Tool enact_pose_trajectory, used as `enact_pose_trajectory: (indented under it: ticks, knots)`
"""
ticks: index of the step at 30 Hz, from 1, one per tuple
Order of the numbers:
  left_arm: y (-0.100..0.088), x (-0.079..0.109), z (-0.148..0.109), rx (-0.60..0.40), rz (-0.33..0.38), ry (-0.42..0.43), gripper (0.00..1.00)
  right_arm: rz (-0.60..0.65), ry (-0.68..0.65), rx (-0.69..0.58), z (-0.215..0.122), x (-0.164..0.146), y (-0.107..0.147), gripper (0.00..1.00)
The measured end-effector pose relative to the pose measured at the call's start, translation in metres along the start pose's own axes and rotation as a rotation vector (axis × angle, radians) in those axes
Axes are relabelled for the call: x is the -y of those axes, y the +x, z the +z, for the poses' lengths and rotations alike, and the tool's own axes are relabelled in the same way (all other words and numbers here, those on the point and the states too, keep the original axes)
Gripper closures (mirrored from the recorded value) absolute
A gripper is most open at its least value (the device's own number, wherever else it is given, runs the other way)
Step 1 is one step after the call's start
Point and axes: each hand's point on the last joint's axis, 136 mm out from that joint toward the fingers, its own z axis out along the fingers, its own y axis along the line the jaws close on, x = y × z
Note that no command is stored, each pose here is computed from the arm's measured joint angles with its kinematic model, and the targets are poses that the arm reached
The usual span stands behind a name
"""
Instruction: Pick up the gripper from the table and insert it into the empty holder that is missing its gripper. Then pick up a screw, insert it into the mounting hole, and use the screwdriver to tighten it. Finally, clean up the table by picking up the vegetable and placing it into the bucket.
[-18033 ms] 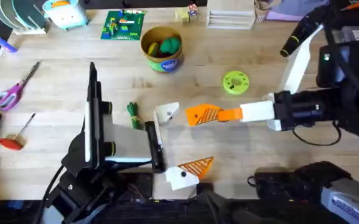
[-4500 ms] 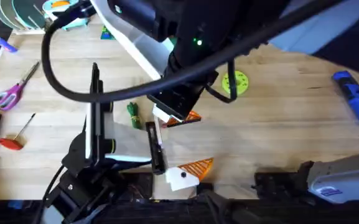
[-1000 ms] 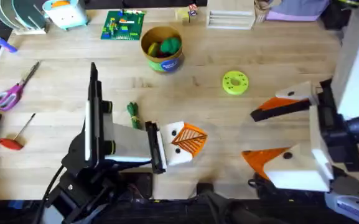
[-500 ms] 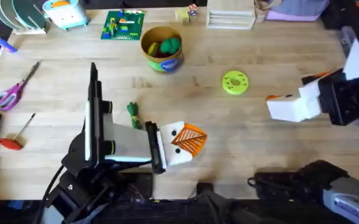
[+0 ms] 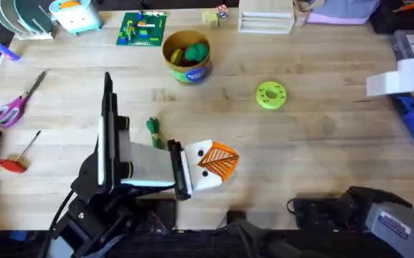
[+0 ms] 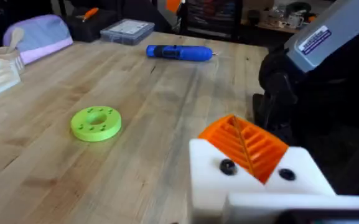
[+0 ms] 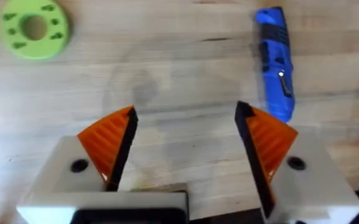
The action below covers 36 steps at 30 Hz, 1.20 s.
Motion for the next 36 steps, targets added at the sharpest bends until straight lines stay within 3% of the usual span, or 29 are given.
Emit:
enact_pose_trajectory:
  ticks: [6, 17, 28, 36]
  knots:
    - [0.0, 0.0, 0.0, 0.0, 0.0, 0.0, 0.983, 0.137, 0.079, -0.174, 0.042, 0.061, 0.017, 0.007]
    - [0.0, 0.0, 0.0, 0.0, 0.0, 0.0, 0.983, -0.063, 0.074, -0.216, 0.107, 0.116, 0.009, 0.007]
    - [0.0, 0.0, 0.0, 0.0, 0.0, 0.0, 0.983, -0.125, -0.045, -0.374, 0.185, 0.128, 0.042, 0.01]
    - [0.0, 0.0, 0.0, 0.0, 0.0, 0.0, 0.983, -0.123, 0.022, -0.313, 0.203, 0.158, 0.037, 0.011]
